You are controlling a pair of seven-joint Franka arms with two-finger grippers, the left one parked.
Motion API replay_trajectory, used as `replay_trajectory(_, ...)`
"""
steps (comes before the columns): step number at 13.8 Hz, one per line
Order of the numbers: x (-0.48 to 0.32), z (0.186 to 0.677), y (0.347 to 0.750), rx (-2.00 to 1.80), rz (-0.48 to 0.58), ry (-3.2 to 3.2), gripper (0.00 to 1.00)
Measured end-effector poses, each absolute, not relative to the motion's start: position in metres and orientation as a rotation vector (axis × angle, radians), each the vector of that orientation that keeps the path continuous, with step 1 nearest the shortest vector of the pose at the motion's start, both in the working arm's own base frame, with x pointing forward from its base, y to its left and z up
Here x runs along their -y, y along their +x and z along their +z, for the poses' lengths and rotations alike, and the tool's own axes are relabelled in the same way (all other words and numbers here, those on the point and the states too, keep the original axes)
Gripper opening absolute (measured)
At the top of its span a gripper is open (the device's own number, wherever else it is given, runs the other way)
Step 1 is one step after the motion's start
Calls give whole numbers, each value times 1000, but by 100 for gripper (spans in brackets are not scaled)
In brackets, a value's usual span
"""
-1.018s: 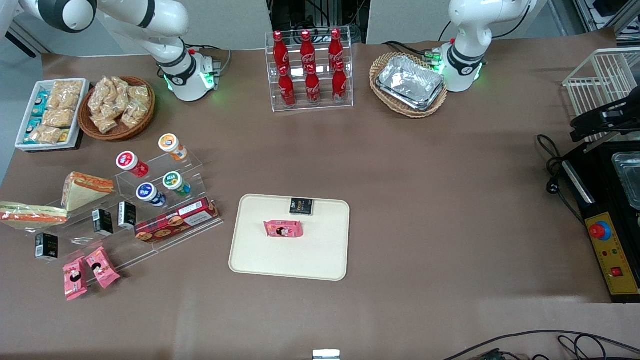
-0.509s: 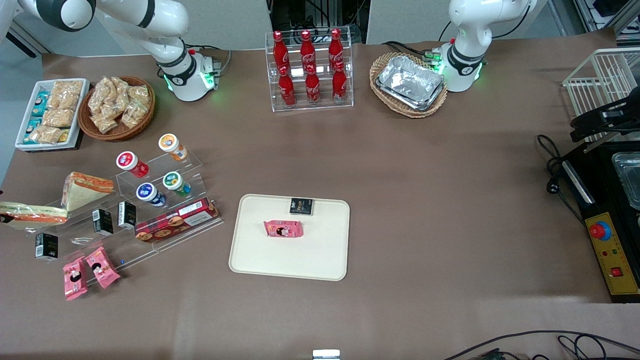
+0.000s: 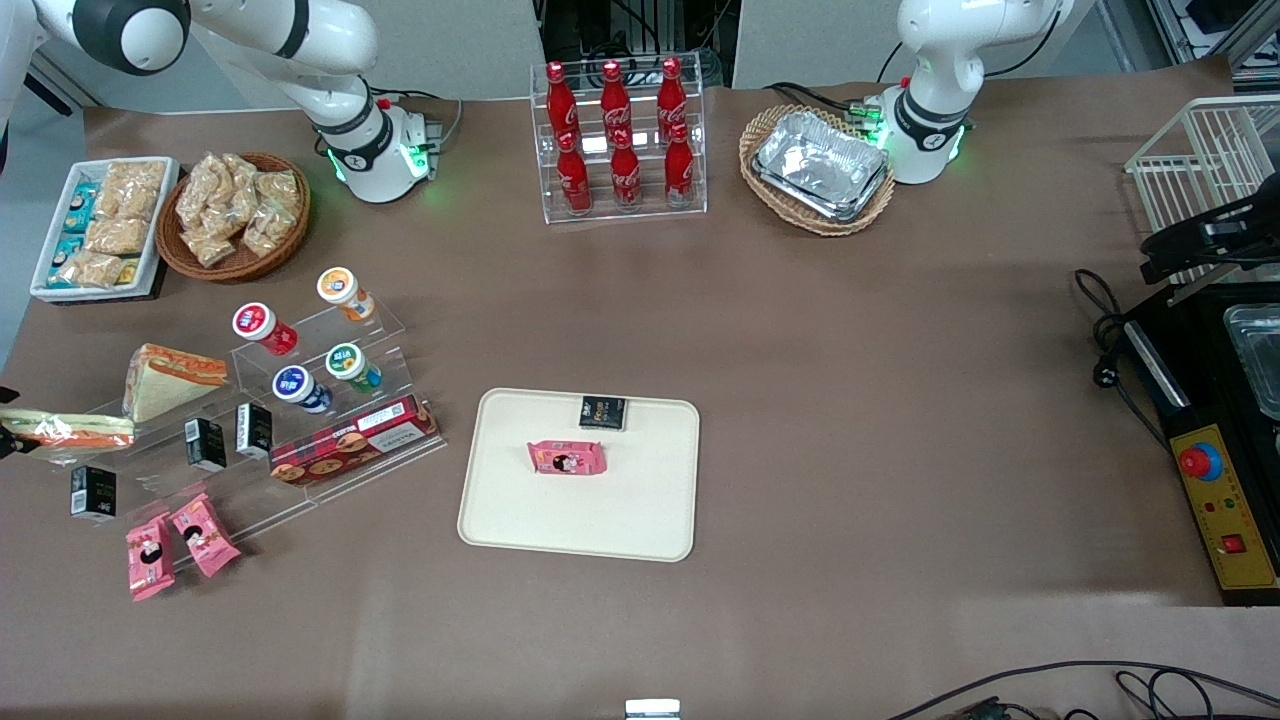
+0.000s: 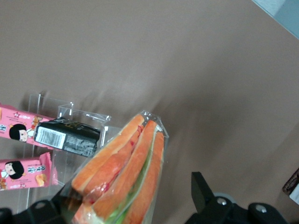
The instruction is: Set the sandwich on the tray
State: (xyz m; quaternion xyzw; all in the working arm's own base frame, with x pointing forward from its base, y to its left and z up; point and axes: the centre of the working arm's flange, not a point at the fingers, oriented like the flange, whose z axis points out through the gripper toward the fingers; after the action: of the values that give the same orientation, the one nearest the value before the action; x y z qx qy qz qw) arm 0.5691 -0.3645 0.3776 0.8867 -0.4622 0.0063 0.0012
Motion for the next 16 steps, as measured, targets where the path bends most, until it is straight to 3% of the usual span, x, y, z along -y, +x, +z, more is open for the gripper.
replay_trajectory(5,363,373,571,1444,20,2796,94)
replay_trajectory(9,362,379,574,1327,41,2859,53)
replay_trajectory(11,361,383,575,1318,58,2877,45)
replay_trajectory(14,359,395,580,1303,54,2896,41)
replay_trajectory(16,354,416,586,1284,41,2916,31)
